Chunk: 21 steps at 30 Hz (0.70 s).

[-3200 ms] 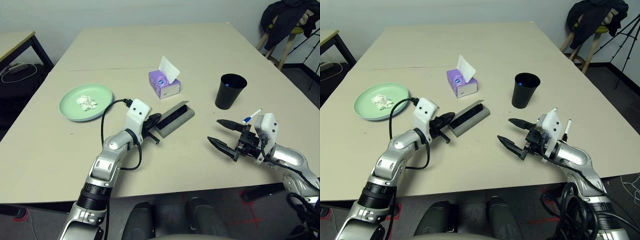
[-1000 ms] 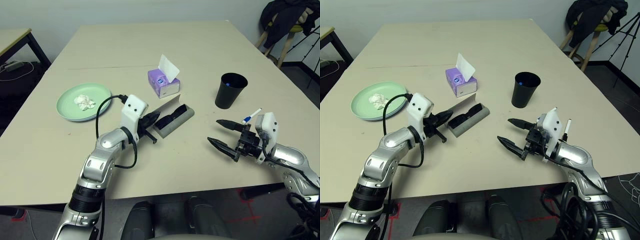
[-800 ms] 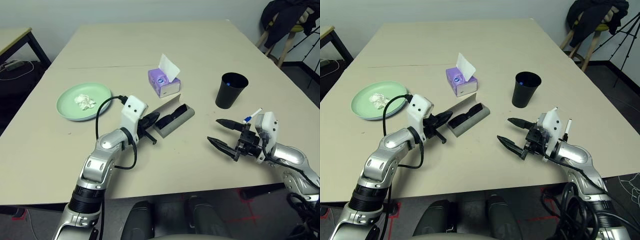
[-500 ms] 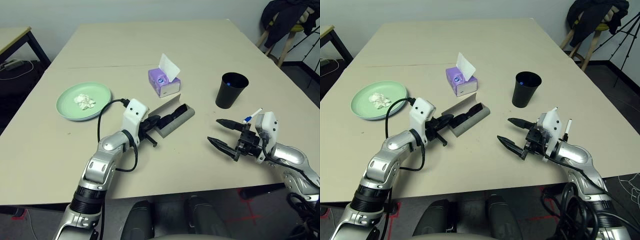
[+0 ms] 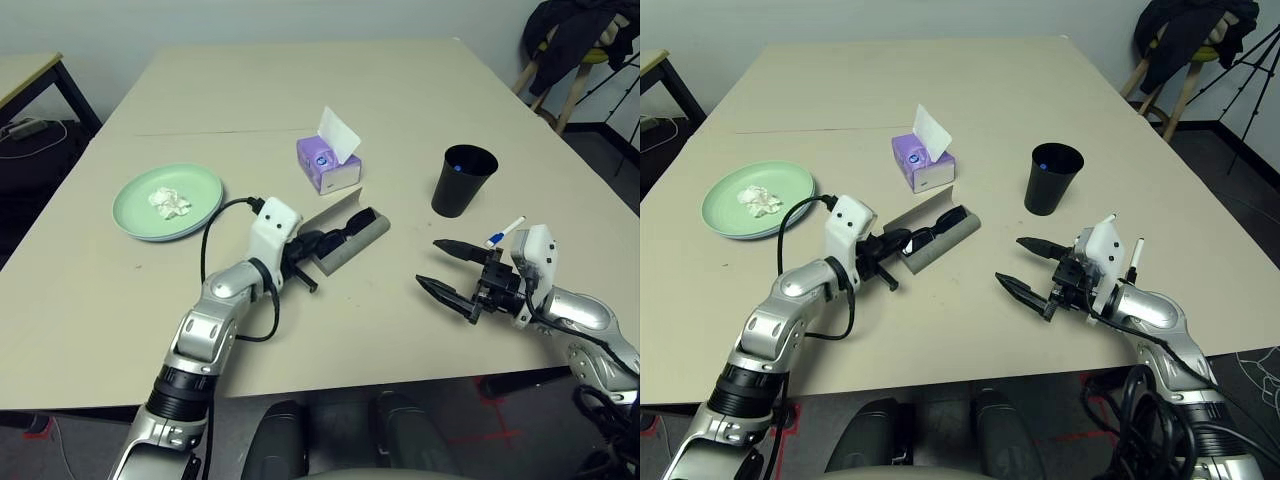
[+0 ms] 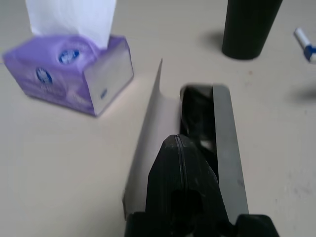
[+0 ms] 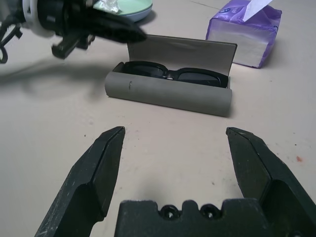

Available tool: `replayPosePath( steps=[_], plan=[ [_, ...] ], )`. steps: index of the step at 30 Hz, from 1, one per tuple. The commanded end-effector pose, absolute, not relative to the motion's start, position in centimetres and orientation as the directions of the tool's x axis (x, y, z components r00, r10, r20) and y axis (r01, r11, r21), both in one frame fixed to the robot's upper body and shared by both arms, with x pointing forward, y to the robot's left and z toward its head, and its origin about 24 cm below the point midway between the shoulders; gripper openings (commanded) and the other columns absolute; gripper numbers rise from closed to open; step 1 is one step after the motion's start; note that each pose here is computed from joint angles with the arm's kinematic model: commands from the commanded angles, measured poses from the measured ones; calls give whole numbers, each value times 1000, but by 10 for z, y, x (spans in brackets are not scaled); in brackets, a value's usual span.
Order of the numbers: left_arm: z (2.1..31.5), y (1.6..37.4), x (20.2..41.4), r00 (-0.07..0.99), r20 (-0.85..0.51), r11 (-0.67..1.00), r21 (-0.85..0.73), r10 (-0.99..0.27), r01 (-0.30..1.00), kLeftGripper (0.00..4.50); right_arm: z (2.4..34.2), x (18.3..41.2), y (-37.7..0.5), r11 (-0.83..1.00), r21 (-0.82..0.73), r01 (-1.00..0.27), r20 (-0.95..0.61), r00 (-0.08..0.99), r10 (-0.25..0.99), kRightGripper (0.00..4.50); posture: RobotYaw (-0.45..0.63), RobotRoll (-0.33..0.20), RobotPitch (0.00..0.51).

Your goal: Organize and tidy the items on the table.

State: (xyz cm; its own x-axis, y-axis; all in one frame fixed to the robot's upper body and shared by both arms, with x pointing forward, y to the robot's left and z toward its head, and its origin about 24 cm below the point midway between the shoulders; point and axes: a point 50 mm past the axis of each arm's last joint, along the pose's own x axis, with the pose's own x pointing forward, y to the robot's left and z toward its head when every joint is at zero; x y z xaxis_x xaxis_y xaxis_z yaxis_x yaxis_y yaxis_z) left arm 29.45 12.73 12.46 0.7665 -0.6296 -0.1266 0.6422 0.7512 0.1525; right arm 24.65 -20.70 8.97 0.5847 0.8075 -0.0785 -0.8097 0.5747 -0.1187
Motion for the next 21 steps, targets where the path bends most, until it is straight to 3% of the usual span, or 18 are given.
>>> replayPosePath(
  steps=[1, 5, 14, 21],
  plan=[
    [143, 127, 299, 774, -70, 759, 154, -630, 632, 19, 90, 246, -207, 566, -117, -816, -87, 576, 813, 4500, -10, 0, 87],
    [147, 133, 311, 798, -69, 782, 169, -598, 600, 19, 89, 246, -206, 566, -116, -816, -85, 576, 813, 4500, -21, 0, 84],
    [105, 147, 330, 818, -192, 799, 183, -542, 573, 19, 88, 244, -206, 578, -116, -808, -79, 588, 805, 4500, -49, 0, 81],
    [98, 148, 329, 814, -203, 791, 199, -545, 579, 19, 88, 241, -209, 588, -118, -800, -83, 598, 797, 4500, -60, 0, 81]
  ],
)
